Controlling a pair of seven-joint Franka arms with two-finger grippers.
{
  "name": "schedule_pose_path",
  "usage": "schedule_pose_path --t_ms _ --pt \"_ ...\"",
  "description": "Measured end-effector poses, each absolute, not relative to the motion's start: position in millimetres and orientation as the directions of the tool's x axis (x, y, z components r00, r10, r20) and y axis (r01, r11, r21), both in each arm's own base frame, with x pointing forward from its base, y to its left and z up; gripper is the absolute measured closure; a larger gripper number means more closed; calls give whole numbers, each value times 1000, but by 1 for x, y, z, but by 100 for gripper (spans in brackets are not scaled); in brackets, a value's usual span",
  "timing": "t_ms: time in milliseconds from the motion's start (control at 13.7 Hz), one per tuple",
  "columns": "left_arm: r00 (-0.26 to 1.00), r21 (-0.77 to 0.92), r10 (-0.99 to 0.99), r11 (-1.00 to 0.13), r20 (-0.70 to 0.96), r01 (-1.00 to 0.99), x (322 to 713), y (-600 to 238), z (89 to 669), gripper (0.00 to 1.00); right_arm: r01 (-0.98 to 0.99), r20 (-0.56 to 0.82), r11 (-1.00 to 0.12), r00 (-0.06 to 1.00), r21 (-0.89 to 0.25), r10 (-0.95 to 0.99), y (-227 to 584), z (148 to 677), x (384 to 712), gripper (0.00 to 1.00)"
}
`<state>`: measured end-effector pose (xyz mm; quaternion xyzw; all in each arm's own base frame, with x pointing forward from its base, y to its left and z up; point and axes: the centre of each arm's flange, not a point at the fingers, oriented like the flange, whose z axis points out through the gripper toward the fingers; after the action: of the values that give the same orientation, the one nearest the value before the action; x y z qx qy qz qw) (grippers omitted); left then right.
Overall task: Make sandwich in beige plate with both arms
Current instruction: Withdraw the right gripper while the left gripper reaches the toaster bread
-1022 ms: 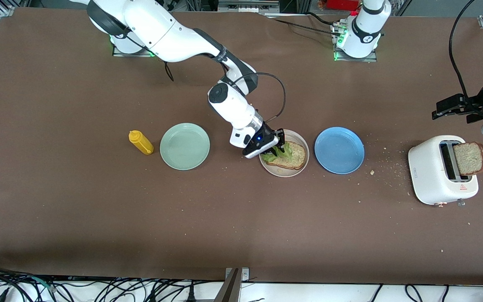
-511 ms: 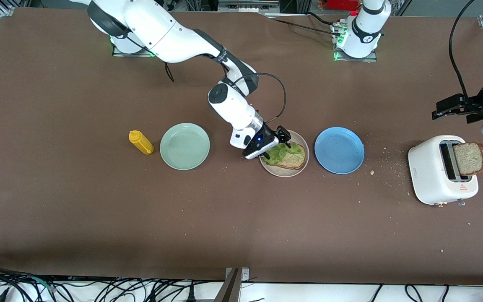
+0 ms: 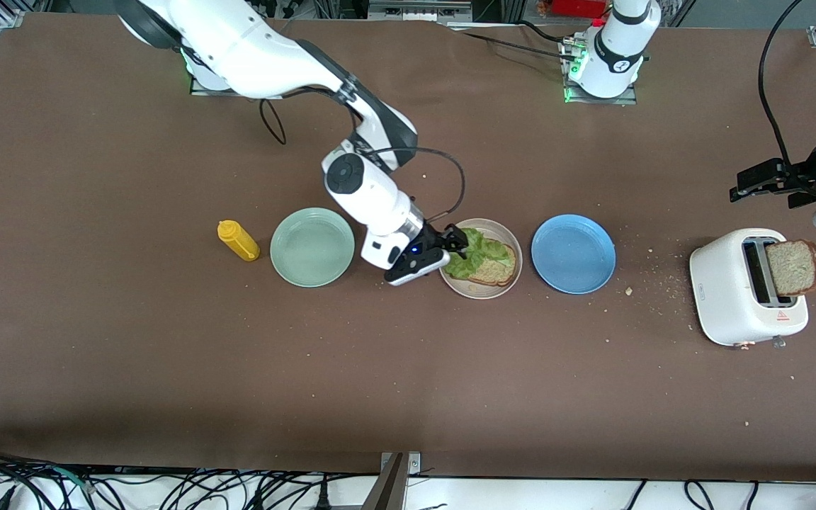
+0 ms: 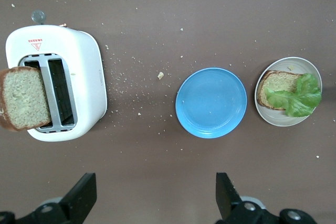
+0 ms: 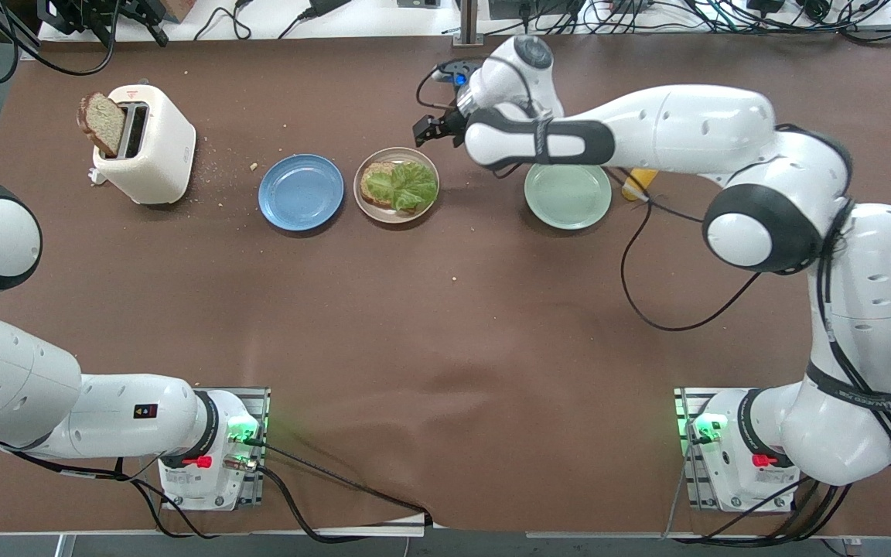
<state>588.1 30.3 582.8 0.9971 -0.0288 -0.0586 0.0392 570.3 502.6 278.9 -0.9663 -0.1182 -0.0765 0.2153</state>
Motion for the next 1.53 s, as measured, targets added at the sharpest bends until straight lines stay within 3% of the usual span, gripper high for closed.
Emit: schedule_pose_path --t_ms 365,1022,1533 --pt "991 82 -62 -995 -115 -53 588 30 583 0 202 0 -939 978 -279 211 400 338 585 0" --pt "991 82 -62 -995 -115 -53 588 30 583 0 301 48 -938 954 -174 297 214 438 613 0" --pt "991 82 -62 -995 -115 -53 588 30 583 0 243 -22 -960 969 -137 248 138 478 600 0"
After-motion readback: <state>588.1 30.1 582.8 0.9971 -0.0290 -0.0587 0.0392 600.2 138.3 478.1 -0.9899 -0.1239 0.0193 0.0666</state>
